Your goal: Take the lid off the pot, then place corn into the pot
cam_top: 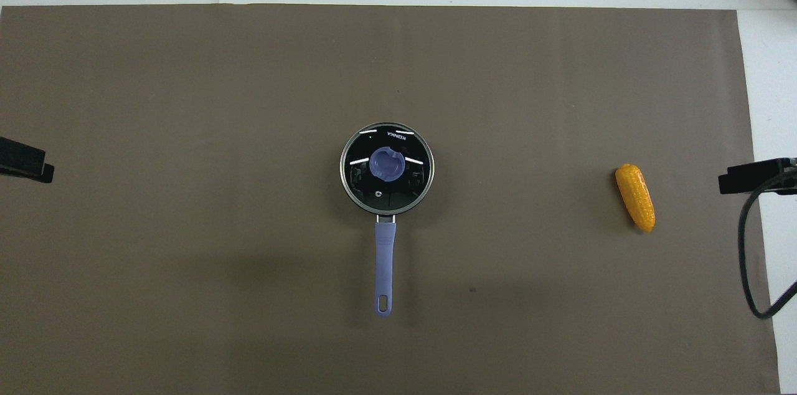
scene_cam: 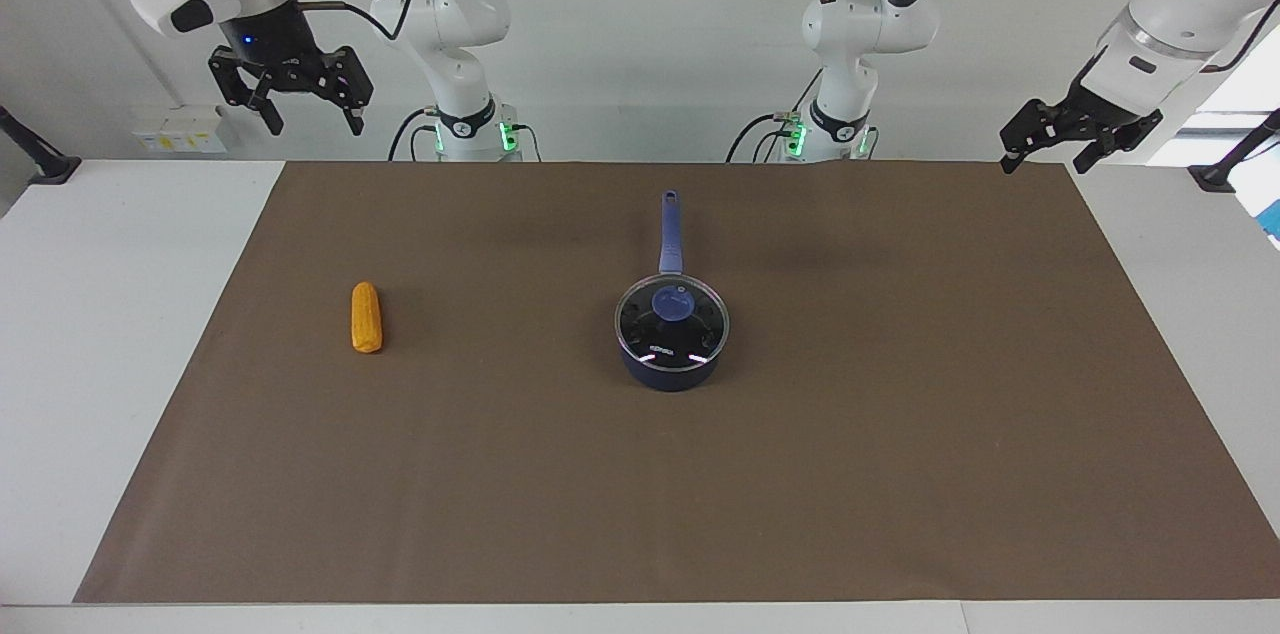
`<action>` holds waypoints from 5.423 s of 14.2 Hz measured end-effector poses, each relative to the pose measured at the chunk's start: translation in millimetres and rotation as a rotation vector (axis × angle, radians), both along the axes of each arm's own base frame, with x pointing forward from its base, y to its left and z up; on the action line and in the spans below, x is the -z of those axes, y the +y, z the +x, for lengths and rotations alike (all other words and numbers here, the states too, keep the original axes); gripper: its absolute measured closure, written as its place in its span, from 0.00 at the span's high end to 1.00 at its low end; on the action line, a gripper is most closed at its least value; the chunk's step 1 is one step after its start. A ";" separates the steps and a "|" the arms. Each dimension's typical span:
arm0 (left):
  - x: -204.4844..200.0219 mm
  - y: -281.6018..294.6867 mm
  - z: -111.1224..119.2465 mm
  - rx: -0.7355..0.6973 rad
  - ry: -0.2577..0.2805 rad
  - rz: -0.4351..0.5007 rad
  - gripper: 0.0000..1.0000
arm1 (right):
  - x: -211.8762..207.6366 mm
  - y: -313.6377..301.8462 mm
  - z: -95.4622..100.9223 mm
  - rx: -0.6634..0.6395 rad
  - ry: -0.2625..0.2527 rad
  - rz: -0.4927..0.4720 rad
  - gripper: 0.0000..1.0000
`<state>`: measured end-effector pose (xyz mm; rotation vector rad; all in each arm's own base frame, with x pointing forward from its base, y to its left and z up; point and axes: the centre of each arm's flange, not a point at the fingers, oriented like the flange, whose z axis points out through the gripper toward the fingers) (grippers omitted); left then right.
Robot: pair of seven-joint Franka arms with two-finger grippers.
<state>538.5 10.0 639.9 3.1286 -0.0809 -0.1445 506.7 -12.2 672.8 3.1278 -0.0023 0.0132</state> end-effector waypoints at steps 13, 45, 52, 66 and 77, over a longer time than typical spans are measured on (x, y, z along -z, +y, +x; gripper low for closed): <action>0.1 -4.4 -0.2 0.008 0.000 0.000 1.00 | 0.0 0.0 0.0 0.000 0.000 0.000 1.00; 137.4 -268.9 3.2 0.176 -0.066 0.001 1.00 | 0.0 0.0 0.0 0.000 0.000 0.000 1.00; 186.9 -354.9 -8.5 -0.009 -0.111 -0.011 1.00 | 0.0 0.0 0.0 0.000 0.000 0.000 1.00; 217.5 -448.8 -9.6 -0.255 -0.096 0.005 1.00 | 0.0 -1.2 0.0 0.002 0.000 0.000 1.00; 231.2 -436.9 8.4 -0.290 -0.091 0.018 0.93 | 0.1 -6.8 -0.2 0.013 0.000 0.001 1.00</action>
